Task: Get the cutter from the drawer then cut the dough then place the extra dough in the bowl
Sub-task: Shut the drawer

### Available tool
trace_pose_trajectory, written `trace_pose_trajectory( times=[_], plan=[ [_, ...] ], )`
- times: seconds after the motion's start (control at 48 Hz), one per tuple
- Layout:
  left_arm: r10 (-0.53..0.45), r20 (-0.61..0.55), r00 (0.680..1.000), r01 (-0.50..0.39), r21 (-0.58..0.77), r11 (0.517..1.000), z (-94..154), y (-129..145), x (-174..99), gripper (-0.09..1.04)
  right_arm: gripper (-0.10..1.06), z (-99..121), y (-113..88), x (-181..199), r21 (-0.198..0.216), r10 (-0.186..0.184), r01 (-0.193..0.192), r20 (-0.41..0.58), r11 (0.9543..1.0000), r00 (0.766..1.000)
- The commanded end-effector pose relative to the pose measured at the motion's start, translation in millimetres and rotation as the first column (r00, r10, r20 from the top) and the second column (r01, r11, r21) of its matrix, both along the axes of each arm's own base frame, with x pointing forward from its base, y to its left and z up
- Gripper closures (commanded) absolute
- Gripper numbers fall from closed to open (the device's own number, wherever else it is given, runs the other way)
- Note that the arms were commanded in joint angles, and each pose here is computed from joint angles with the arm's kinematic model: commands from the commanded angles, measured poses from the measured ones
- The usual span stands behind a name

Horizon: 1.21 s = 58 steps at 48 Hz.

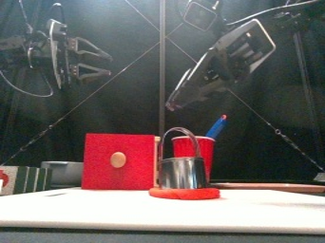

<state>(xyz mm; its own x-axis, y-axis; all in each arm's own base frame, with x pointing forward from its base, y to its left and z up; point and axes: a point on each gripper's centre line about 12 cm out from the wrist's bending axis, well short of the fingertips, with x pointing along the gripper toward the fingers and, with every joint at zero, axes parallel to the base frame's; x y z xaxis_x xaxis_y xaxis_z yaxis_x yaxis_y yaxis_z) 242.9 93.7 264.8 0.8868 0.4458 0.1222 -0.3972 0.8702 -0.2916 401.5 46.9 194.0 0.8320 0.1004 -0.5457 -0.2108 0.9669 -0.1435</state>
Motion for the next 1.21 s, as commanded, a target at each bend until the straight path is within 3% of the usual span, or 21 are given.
trace_pose_trajectory(
  times=[0.021, 0.188, 0.312, 0.438, 0.5, 0.729, 0.917, 1.062, 1.208],
  plan=[
    [0.056, -0.087, 0.995, -0.058, -0.022, 0.998, 13, 27, 5, 0.17, 0.30, 13, 3, 14, 0.010, 0.000, 0.000, 0.039, 1.0000, 0.999],
    [0.039, -0.312, 0.949, -0.037, 0.013, 0.999, 17, 44, 12, 0.35, 0.46, 11, 5, 29, 0.011, 0.000, 0.000, 0.045, 0.9999, 0.999],
    [0.040, -0.459, 0.887, -0.038, 0.012, 0.999, 14, 56, 14, 0.44, 0.61, 5, 7, 41, -0.003, 0.010, -0.010, 0.040, 0.9999, 0.999],
    [0.031, -0.585, 0.810, -0.037, 0.002, 0.999, 3, 67, 20, 0.46, 0.70, -2, 9, 52, -0.018, 0.021, -0.020, 0.034, 0.9996, 0.999],
    [0.030, -0.633, 0.773, -0.033, 0.007, 0.999, -3, 72, 24, 0.46, 0.70, -5, 10, 56, -0.022, 0.025, -0.024, 0.030, 0.9995, 0.999],
    [0.064, -0.722, 0.689, -0.054, 0.037, 0.998, -19, 108, 42, 0.47, 0.70, -16, 14, 74, -0.029, 0.030, -0.030, 0.019, 0.9991, 0.999],
    [0.065, -0.815, 0.575, -0.050, 0.044, 0.998, -42, 139, 60, 0.46, 0.70, -25, 14, 80, -0.034, 0.025, -0.025, -0.014, 0.9991, 1.000],
    [0.037, -0.872, 0.488, -0.022, 0.030, 0.999, -60, 152, 76, 0.46, 0.70, -28, 11, 85, -0.057, 0.018, -0.021, -0.047, 0.9981, 0.999],
    [0.014, -0.901, 0.434, 0.013, 0.021, 1.000, -70, 159, 87, 0.46, 0.70, -32, 8, 87, -0.090, 0.007, -0.017, -0.109, 0.9958, 0.994]
  ],
)
